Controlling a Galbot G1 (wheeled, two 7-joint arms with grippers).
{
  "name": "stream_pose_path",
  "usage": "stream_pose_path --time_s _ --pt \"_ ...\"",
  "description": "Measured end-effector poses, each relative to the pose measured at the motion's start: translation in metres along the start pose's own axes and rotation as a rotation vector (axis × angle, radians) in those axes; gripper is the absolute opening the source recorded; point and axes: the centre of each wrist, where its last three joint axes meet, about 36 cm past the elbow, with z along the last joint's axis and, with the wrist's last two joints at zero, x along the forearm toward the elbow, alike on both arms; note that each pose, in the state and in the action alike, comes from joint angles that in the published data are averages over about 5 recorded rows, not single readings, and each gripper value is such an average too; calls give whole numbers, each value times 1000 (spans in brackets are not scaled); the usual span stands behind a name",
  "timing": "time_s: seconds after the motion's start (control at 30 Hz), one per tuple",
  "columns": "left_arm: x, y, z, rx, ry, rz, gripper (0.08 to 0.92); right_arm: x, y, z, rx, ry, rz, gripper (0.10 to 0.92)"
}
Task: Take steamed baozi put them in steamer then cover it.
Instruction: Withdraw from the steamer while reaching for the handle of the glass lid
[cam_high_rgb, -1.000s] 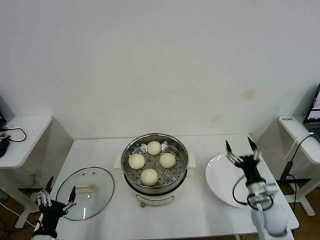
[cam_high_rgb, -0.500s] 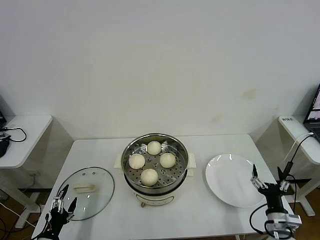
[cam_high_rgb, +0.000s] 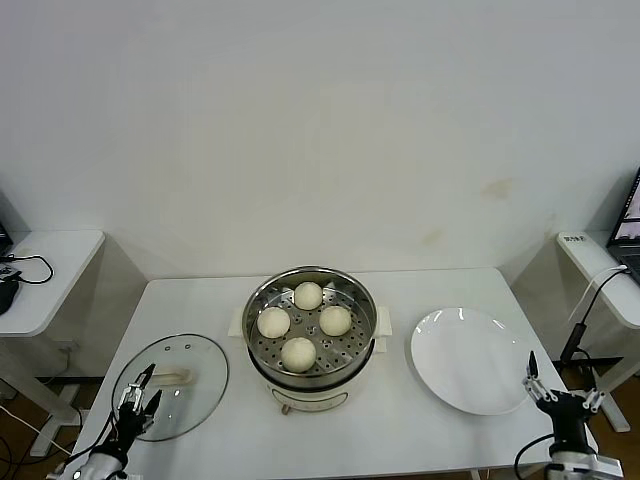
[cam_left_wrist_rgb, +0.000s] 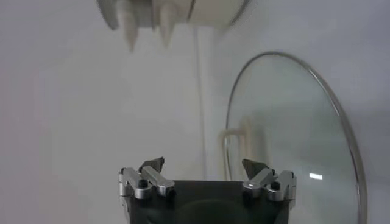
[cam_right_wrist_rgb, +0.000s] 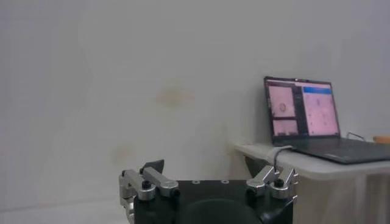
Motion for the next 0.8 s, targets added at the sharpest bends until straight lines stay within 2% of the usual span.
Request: stream_pose_path --time_s 0.43,0.8 --pt "-32 5 12 -24 -11 -1 823 13 0 8 13 30 24 823" --pt "-61 10 20 -8 3 -21 823 20 -2 11 31 42 32 822"
